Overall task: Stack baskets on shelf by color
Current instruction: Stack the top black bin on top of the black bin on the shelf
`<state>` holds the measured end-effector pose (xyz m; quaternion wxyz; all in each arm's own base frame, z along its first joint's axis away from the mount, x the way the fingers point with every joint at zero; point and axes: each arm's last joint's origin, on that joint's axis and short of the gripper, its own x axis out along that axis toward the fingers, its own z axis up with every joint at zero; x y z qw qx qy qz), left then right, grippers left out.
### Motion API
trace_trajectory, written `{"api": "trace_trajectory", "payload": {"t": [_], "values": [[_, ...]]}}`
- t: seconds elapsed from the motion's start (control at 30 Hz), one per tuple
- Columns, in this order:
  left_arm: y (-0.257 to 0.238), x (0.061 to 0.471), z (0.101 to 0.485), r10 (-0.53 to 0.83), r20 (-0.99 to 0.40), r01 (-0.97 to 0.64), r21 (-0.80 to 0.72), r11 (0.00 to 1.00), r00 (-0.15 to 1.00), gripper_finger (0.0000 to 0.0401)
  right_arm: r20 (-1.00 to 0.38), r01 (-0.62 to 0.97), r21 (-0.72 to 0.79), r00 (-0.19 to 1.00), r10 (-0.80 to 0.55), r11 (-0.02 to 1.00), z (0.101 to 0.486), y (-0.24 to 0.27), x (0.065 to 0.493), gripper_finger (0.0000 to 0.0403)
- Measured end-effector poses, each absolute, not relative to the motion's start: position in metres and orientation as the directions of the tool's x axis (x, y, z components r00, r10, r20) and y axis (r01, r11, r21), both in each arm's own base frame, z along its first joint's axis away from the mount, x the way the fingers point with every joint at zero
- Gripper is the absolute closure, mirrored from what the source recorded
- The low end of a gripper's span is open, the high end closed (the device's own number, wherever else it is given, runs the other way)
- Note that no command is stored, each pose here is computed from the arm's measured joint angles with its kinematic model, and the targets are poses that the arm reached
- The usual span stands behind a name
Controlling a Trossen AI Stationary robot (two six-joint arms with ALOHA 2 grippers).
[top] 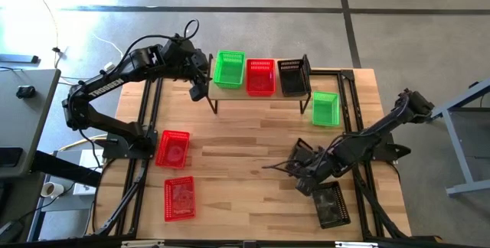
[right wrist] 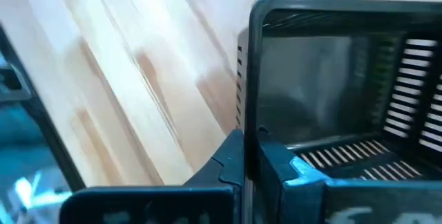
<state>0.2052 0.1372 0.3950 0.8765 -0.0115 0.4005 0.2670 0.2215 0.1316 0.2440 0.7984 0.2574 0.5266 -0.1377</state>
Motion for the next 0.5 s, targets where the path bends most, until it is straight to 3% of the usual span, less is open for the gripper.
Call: {"api": "trace_trajectory", "payload": {"t": [0.27, 0.5], "values": [[0.137, 0.205, 0.395, 0.459, -0.708, -0.477, 0.193, 0.857, 0.537, 0.0213, -0.842, 0.491, 0.252, 0.537, -0.062, 0.834, 0.296, 0.114, 0.242, 0.0402], [0.137, 0.205, 0.395, 0.459, -0.708, -0.454, 0.216, 0.865, 0.537, 0.0213, -0.782, 0.459, 0.152, 0.598, -0.178, 0.875, 0.327, 0.087, 0.255, 0.0402]]}}
